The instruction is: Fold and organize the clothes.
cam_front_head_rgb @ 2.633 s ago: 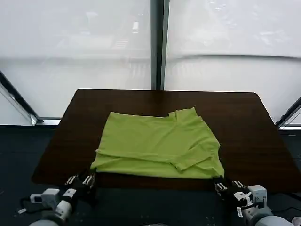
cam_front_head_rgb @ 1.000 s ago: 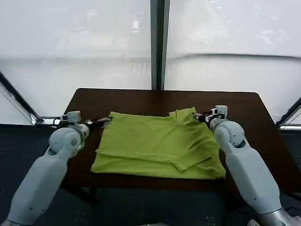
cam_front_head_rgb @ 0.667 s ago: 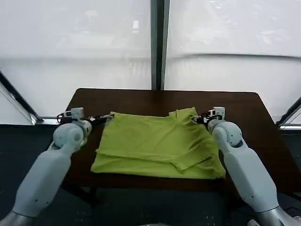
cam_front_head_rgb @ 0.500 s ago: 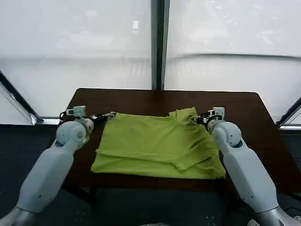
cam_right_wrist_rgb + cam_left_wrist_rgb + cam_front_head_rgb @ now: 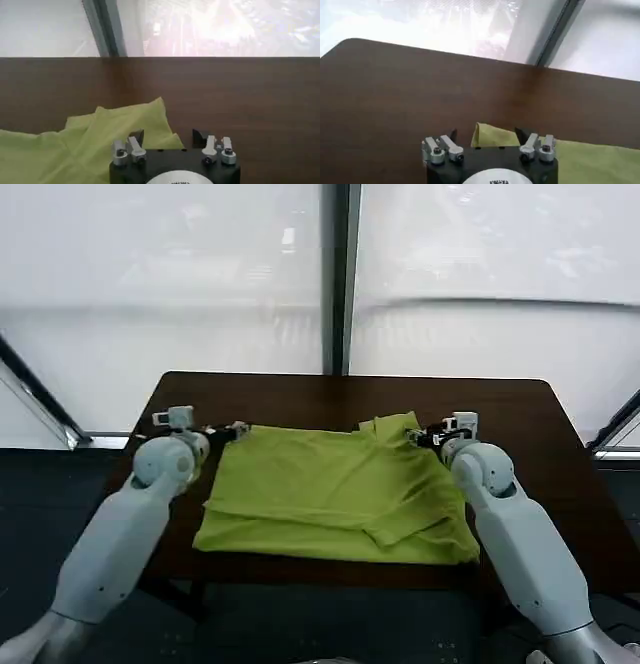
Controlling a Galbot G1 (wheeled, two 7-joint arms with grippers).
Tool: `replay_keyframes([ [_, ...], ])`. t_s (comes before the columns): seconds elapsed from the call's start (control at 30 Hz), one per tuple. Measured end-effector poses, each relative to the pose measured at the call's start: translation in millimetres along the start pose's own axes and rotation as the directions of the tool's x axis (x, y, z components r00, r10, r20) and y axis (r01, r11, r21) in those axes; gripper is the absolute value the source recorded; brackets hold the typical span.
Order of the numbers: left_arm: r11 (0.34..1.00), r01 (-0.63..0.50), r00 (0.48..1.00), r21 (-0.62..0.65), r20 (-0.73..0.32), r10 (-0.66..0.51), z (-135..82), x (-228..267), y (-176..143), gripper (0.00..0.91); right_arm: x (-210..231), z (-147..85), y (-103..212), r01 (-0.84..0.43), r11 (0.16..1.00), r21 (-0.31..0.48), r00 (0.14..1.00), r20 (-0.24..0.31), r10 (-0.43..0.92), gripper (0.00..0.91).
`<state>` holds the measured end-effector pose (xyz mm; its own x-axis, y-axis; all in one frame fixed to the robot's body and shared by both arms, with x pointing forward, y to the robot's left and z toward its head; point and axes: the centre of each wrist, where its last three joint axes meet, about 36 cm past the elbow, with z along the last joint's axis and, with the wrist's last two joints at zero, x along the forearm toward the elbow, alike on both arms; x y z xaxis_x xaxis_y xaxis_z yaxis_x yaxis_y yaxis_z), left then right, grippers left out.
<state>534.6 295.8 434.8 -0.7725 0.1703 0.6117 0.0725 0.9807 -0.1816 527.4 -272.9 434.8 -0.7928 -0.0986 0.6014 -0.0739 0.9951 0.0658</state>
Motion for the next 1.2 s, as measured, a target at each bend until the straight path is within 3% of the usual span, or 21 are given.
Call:
replay_keyframes([
  [0.13,1.000,0.000,1.000,-0.004,0.001,0.000,-1,-5,-1,0.146,0,0,0,0.003,1.000,0.001,1.000,0.000,-0.003,0.244],
  [0.17,1.000,0.001,1.000,-0.005,0.001,-0.001,-1,-6,-1,0.137,0,0,0,0.003,1.000,0.001,1.000,0.000,-0.003,0.117],
  [0.3,1.000,0.000,1.000,-0.009,0.001,0.000,0,-8,-1,0.098,0,0,0,0.003,1.000,0.001,1.000,0.000,-0.003,0.049],
  [0.5,1.000,-0.003,1.000,-0.011,0.001,0.003,0,-8,-1,0.078,2,-1,-2,0.002,1.000,-0.003,1.000,0.005,-0.002,0.000],
  [1.03,1.000,-0.022,0.999,0.003,0.042,0.022,1,5,1,0.078,15,3,-8,0.031,0.999,-0.021,0.999,0.023,-0.031,0.000],
  [1.2,1.000,-0.022,0.998,0.009,0.056,0.022,3,17,6,0.078,22,4,-11,0.060,0.997,-0.042,0.991,0.126,-0.054,0.000],
])
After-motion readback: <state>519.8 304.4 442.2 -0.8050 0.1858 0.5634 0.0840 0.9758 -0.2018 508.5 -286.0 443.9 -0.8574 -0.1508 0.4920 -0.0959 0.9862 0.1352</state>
